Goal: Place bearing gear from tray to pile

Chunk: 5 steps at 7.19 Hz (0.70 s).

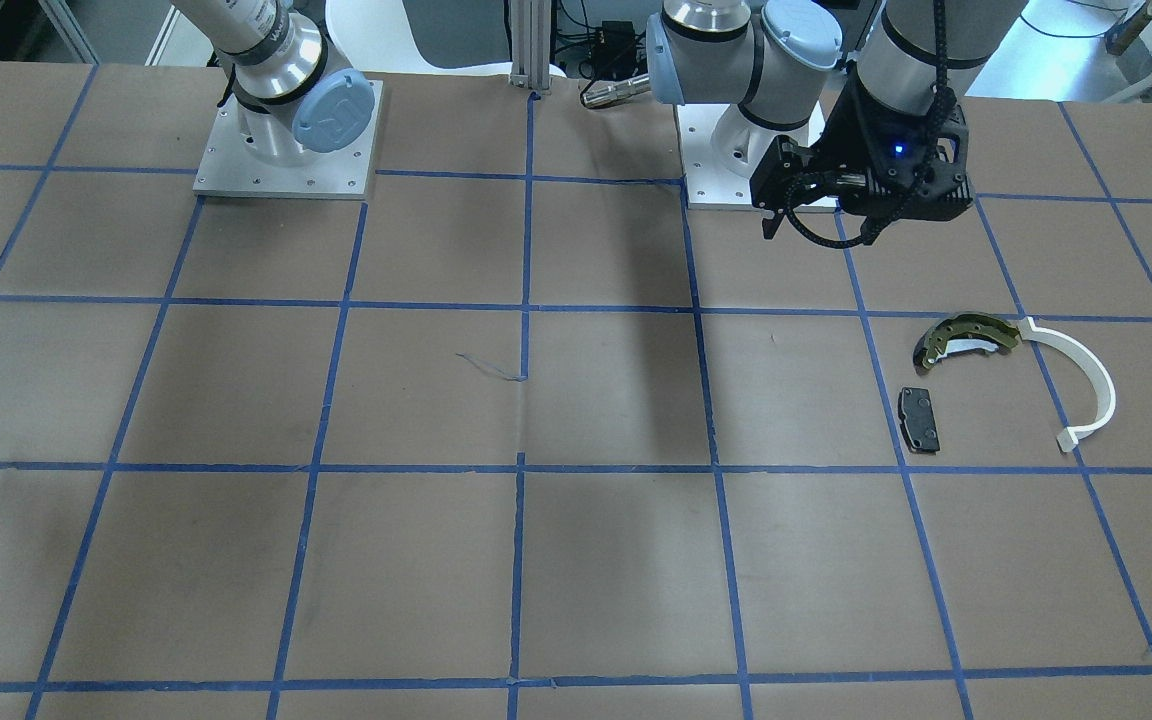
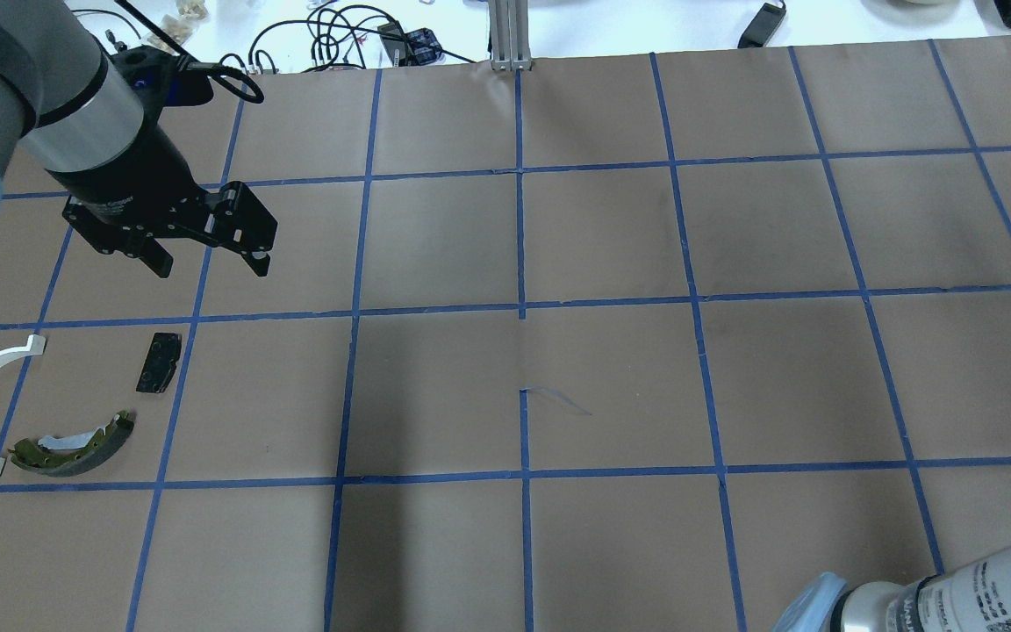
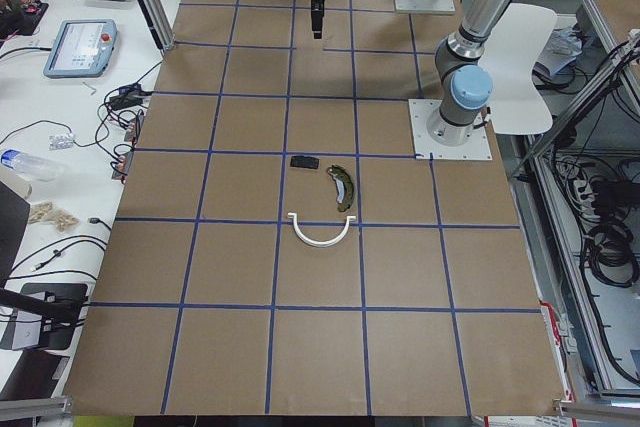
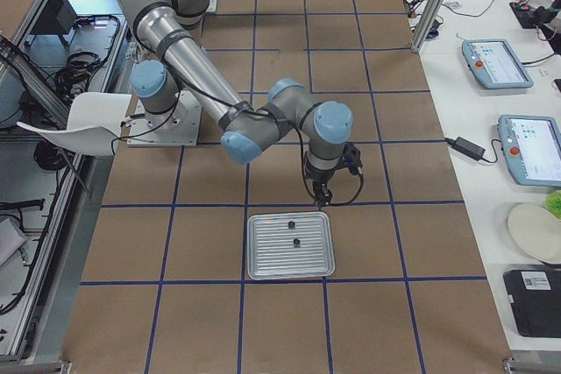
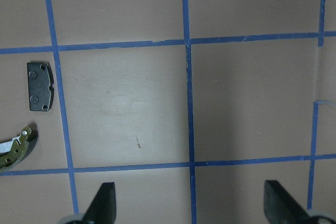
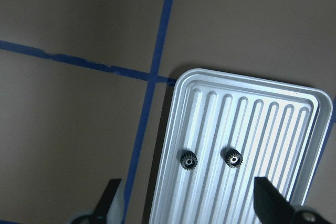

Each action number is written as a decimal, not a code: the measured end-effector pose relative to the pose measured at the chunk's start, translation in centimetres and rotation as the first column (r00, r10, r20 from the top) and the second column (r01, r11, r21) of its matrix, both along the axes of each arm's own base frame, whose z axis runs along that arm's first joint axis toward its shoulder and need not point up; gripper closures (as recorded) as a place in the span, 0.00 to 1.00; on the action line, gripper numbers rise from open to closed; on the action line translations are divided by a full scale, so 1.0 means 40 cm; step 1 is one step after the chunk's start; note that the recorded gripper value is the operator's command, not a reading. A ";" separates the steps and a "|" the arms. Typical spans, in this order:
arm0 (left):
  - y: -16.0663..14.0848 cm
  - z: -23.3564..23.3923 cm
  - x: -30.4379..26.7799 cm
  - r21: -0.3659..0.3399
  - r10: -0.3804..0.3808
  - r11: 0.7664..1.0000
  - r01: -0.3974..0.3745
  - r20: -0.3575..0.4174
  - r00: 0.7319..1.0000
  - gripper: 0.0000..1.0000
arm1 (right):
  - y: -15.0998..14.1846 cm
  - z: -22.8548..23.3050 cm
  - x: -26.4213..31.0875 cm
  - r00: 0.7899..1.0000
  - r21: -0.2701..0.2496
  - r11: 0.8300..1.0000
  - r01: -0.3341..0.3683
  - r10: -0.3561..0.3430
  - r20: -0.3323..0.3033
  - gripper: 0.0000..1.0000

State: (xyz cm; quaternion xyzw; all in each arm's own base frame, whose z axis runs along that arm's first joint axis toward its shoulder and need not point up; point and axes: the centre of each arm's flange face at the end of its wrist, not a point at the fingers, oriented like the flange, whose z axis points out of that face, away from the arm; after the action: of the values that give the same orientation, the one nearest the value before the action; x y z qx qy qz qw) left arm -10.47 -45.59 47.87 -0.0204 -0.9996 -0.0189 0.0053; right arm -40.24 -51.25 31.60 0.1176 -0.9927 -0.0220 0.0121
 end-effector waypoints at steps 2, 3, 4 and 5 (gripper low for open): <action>0.001 0.000 0.000 0.002 -0.003 1.000 0.003 0.000 1.000 0.00 | 0.039 -0.128 -0.078 1.000 0.020 1.000 -0.004 0.003 0.029 0.18; 0.002 0.000 0.000 0.003 -0.004 1.000 0.004 0.000 1.000 0.00 | 0.053 -0.188 -0.082 1.000 0.018 1.000 -0.006 0.006 0.023 0.19; 0.003 0.001 0.000 0.003 -0.004 1.000 0.004 0.000 1.000 0.00 | 0.067 -0.240 -0.071 1.000 0.009 1.000 -0.009 0.009 0.011 0.23; 0.004 0.002 0.000 0.002 -0.004 1.000 0.004 0.001 1.000 0.00 | 0.079 -0.276 -0.057 1.000 -0.002 1.000 -0.023 0.023 -0.005 0.25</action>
State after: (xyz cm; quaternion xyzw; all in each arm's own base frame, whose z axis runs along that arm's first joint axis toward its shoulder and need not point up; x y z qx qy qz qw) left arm -10.47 -45.45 47.93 -0.0225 -0.9995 -0.0201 0.0048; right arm -42.53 -48.11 20.58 0.1291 -0.9913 -0.0212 0.0151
